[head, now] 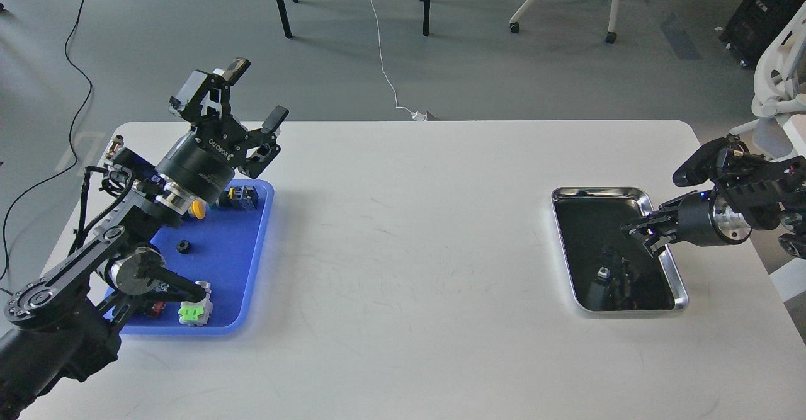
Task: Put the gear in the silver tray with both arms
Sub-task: 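Carry the gear with the right gripper and lower it into the silver tray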
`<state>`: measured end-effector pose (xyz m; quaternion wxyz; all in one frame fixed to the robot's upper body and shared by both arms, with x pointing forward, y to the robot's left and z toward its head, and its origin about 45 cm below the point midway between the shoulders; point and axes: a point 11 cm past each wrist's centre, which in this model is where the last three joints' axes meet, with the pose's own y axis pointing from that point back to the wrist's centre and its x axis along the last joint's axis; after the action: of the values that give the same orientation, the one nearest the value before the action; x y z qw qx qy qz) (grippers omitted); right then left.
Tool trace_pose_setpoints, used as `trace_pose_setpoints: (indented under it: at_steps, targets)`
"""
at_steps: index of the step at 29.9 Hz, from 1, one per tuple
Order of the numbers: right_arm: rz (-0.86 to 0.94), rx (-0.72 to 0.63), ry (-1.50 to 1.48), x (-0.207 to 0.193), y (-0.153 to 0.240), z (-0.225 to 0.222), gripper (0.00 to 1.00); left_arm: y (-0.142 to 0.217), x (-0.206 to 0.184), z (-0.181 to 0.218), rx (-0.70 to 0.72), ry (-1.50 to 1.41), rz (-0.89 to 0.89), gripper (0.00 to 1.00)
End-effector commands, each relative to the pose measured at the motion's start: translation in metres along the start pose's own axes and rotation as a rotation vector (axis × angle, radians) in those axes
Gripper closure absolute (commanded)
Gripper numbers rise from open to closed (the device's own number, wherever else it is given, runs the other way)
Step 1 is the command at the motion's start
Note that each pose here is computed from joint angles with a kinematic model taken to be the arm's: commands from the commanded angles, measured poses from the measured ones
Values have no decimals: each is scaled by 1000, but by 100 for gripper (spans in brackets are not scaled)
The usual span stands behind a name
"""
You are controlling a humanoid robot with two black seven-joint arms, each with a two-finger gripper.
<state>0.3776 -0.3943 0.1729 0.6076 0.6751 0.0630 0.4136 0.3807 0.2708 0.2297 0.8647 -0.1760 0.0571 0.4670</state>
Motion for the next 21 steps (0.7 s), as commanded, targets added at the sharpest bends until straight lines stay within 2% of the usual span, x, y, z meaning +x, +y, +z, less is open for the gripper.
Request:
trace_pose_setpoints:
  at_steps: [1, 12, 13, 14, 18, 21]
  targets:
    - [-7, -5, 15, 2, -9, -1, 83, 0, 0, 0, -1, 1, 0, 2]
    - [1, 21, 22, 2, -33, -15, 76, -2, -3, -2, -6, 9, -3, 2]
    - [1, 21, 22, 2, -33, -15, 72, -2, -3, -2, -4, 9, -4, 2]
    - [4, 22, 21, 3, -33, -16, 61, -2, -3, -2, -4, 9, -4, 2]
    - [11, 23, 21, 5, -32, -16, 30, -2, -3, -2, -5, 8, -4, 2]
    - [41, 24, 0, 10, -30, -15, 13, -2, -2, -1, -4, 5, -3, 2]
